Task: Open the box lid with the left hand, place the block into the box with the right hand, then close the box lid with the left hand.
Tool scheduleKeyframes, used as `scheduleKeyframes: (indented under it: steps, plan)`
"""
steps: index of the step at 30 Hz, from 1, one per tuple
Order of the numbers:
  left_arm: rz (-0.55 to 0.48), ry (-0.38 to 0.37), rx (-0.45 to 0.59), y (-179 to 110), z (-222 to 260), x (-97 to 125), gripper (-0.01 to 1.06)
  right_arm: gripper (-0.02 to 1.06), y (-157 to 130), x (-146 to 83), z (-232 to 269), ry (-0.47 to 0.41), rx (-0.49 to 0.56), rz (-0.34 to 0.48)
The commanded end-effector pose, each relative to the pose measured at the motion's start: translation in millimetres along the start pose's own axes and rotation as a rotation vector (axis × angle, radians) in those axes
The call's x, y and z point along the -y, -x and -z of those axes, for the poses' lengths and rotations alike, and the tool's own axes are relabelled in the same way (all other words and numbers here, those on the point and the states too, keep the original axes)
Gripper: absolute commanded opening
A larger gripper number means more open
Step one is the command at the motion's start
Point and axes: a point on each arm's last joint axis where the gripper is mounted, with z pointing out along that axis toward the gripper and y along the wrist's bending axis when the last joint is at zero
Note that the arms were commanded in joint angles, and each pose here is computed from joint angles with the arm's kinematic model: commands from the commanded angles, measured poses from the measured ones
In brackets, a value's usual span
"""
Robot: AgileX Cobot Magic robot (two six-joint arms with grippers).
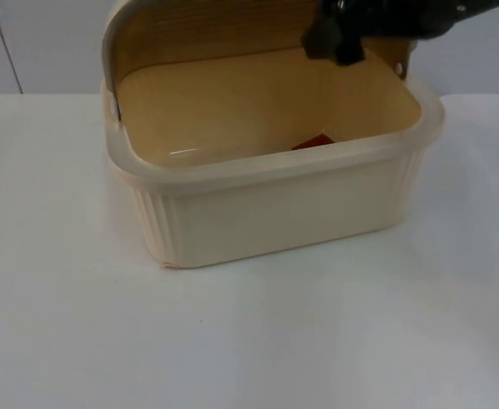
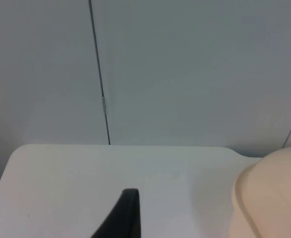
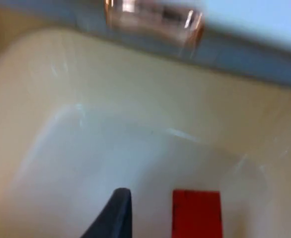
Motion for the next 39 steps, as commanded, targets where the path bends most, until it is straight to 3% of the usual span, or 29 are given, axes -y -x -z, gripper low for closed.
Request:
scheduleKeyframes:
  steps: [1,9,15,18,21,23,25,26,28,31,34,39]
  plan:
    - [0.016,-0.002,0.014,1,2,0,1.05,1.05,16,3,21,-0.01,0.052,-0.006]
    - [0.017,-0.002,0.012,1,2,0,1.05,1.05,67,13,127,-0.042,0.301,-0.041]
    - [0.017,-0.002,0.01,0,2,0,1.05,1.05,81,16,177,-0.063,0.413,-0.029]
    - [0.017,-0.002,0.003,0,2,0,1.05,1.05,83,26,202,-0.114,0.451,-0.01]
    - [0.017,-0.002,0.003,0,2,0,1.05,1.05,78,53,219,-0.194,0.455,-0.152]
    - [0.017,-0.002,0.003,0,2,0,1.05,1.05,75,64,223,-0.23,0.459,-0.193]
    - [0.017,-0.002,0.003,0,2,0,1.05,1.05,65,99,233,-0.368,0.439,-0.243]
    - [0.017,-0.002,0.003,0,2,0,1.05,1.05,65,99,233,-0.368,0.439,-0.243]
    - [0.017,-0.002,0.003,0,2,0,1.05,1.05,56,124,241,-0.465,0.428,-0.301]
    - [0.017,-0.002,0.003,0,2,0,1.05,1.05,43,152,254,-0.596,0.408,-0.322]
    - [0.017,-0.002,0.003,0,2,0,1.05,1.05,38,162,260,-0.649,0.393,-0.328]
    - [0.017,-0.002,0.012,1,2,0,1.05,1.05,37,163,260,-0.65,0.38,-0.333]
